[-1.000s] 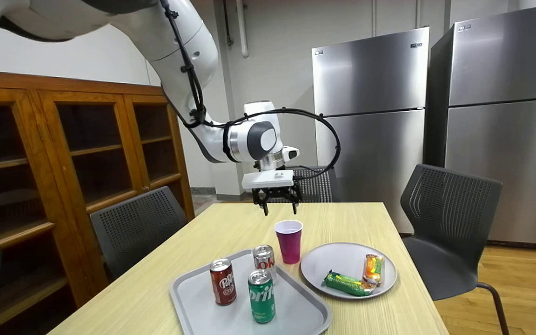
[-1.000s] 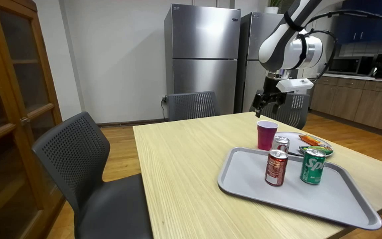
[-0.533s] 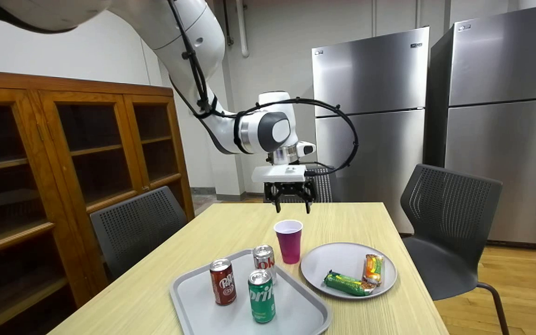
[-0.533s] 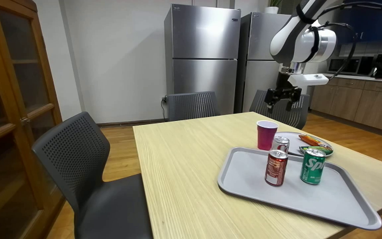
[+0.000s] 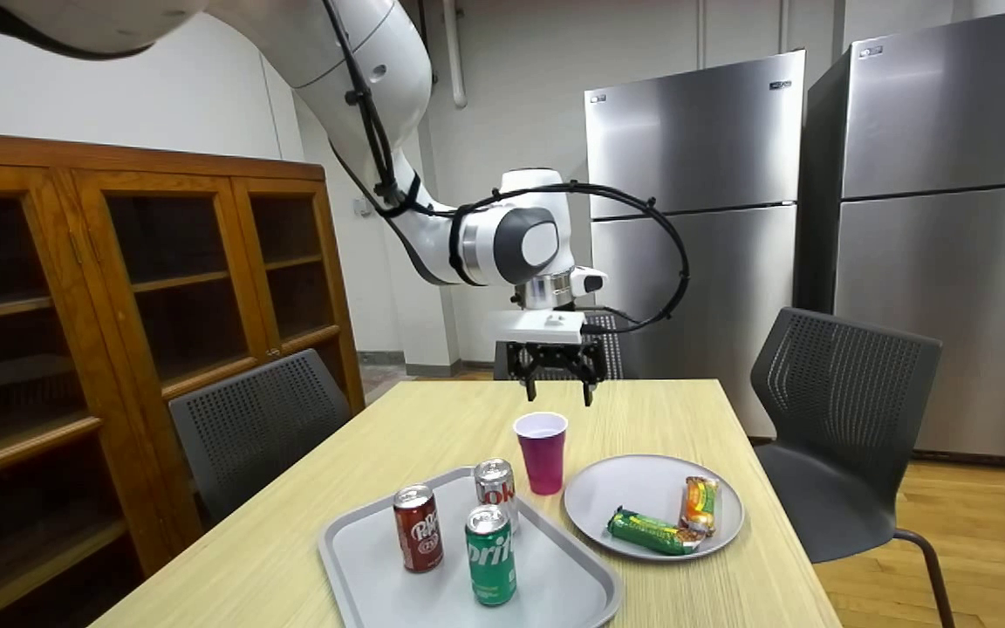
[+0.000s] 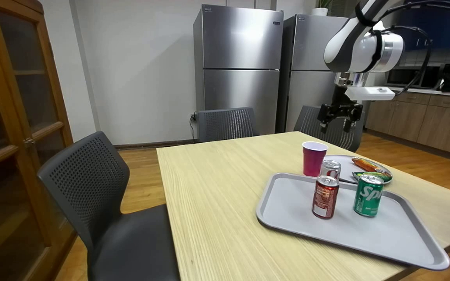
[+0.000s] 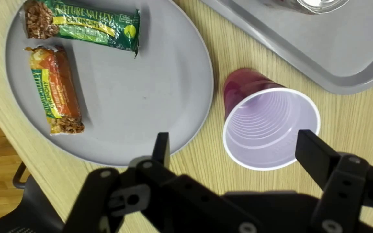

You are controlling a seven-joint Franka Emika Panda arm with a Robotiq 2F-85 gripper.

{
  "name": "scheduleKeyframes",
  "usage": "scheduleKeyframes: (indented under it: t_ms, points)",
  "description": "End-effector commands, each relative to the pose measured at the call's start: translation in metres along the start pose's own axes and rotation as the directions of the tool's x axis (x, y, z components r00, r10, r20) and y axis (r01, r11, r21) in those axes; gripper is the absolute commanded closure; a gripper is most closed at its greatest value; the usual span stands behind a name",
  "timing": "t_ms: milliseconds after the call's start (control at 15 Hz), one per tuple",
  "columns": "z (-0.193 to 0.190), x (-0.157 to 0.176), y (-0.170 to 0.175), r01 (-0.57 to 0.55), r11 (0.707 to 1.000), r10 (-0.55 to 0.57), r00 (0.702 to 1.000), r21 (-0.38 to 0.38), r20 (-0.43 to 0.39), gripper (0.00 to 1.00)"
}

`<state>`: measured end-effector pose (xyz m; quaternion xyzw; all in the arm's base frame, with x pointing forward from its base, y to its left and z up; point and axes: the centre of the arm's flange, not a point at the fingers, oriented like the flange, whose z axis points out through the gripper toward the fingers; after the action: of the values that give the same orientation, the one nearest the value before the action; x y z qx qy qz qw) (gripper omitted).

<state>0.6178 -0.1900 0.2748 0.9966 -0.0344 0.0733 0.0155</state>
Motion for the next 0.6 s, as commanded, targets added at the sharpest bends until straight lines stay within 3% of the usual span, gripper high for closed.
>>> scheduleKeyframes:
  t_ms: [0,333,533]
  points:
    - [0.0002,0.0000,0.0000,0.000,1.000,0.000,1.000,0.000,0.000,0.00]
    - [0.0004,-0.0001,-0.0001,0.000,1.000,0.000,1.000,0.000,0.001,0.00]
    - [-0.0002,-0.0061,0.0074,-0.099,0.994,0.098,0.995,-0.036,-0.008,0.00]
